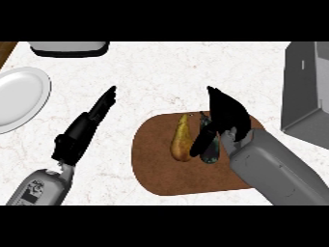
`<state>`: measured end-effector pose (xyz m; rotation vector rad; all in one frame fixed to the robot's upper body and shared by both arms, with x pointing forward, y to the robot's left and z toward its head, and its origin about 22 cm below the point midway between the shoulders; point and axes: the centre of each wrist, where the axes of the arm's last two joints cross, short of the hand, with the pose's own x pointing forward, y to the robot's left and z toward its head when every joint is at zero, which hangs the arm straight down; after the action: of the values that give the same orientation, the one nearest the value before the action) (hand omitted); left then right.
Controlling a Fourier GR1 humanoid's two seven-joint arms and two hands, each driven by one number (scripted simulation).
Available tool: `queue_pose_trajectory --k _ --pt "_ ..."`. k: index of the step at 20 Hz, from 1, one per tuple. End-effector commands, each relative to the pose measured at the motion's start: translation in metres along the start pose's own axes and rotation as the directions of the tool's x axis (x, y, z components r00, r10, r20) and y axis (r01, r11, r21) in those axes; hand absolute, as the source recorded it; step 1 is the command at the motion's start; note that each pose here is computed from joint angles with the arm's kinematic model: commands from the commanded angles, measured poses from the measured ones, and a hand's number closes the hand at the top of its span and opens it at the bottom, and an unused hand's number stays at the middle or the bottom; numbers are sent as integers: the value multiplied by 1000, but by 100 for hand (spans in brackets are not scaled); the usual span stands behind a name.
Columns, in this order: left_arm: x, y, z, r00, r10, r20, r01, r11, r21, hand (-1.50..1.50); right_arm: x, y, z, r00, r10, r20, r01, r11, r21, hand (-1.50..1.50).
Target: Pick the eggplant from the cutting board and place it in the cardboard box
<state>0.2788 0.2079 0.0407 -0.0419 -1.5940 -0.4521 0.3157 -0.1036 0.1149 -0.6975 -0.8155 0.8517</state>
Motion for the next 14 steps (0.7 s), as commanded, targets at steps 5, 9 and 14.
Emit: queue_pose_trajectory --k 5,9,14 --pt "2 17 -4 1000 -8 2 8 1000 16 0 -2 26 -10 968 37 -248 -30 999 32 -150" --pt "-7 1 -12 1000 -1 -3 1 1000 0 0 11 13 -4 978 14 -209 -18 1000 -18 -150" --pt "6 3 4 1000 -18 -4 19 1000 21 0 -3 20 -11 970 33 -239 -34 999 0 -150"
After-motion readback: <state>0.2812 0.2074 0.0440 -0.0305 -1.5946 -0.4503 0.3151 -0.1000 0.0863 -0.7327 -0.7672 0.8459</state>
